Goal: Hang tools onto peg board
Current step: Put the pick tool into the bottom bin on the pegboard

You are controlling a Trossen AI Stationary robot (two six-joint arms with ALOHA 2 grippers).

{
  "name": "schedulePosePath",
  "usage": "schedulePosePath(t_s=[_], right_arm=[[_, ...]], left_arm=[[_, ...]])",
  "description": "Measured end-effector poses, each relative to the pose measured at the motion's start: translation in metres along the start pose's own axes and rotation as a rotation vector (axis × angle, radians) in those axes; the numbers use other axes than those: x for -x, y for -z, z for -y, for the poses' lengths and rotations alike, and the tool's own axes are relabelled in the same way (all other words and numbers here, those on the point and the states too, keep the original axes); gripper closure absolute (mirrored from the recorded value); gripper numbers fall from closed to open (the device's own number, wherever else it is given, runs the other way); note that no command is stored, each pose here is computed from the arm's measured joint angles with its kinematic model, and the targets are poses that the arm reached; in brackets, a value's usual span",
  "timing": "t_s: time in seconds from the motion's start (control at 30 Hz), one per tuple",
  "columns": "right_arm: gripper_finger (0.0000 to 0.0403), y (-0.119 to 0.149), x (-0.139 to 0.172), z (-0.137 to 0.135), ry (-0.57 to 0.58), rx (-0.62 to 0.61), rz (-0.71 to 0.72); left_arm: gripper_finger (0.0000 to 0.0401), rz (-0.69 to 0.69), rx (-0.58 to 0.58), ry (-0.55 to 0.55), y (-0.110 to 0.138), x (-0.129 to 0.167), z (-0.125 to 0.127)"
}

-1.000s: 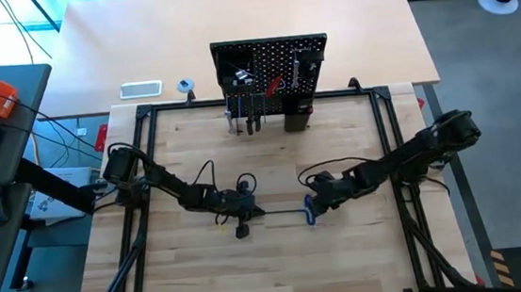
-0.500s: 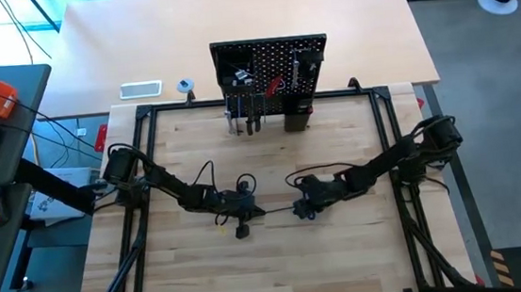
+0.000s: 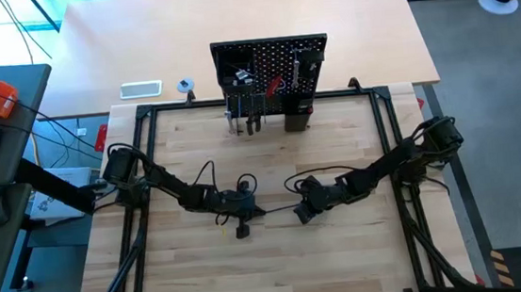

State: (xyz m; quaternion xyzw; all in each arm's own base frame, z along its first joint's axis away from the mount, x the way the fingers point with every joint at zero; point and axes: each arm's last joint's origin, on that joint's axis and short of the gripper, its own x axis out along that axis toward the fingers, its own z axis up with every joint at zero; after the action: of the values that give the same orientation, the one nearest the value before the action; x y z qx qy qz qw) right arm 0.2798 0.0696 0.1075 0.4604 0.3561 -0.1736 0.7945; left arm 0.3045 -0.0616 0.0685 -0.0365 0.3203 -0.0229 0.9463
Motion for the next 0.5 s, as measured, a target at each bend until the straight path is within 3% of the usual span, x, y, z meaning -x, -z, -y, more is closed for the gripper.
schedulePosePath(t_s=[0.2,0.5], right_arm=[[0.0397,-0.002,0.014,-0.013,-0.064,0.081,0.060],[0.0403,-0.010,0.045,-0.018,-0.043,0.209,0.075]], left_arm=[[0.0398,0.022,-0.033,0.000,-0.006,0.003,0.000],[0.0343,0.039,-0.063,-0.008,-0.017,0.015,0.000]])
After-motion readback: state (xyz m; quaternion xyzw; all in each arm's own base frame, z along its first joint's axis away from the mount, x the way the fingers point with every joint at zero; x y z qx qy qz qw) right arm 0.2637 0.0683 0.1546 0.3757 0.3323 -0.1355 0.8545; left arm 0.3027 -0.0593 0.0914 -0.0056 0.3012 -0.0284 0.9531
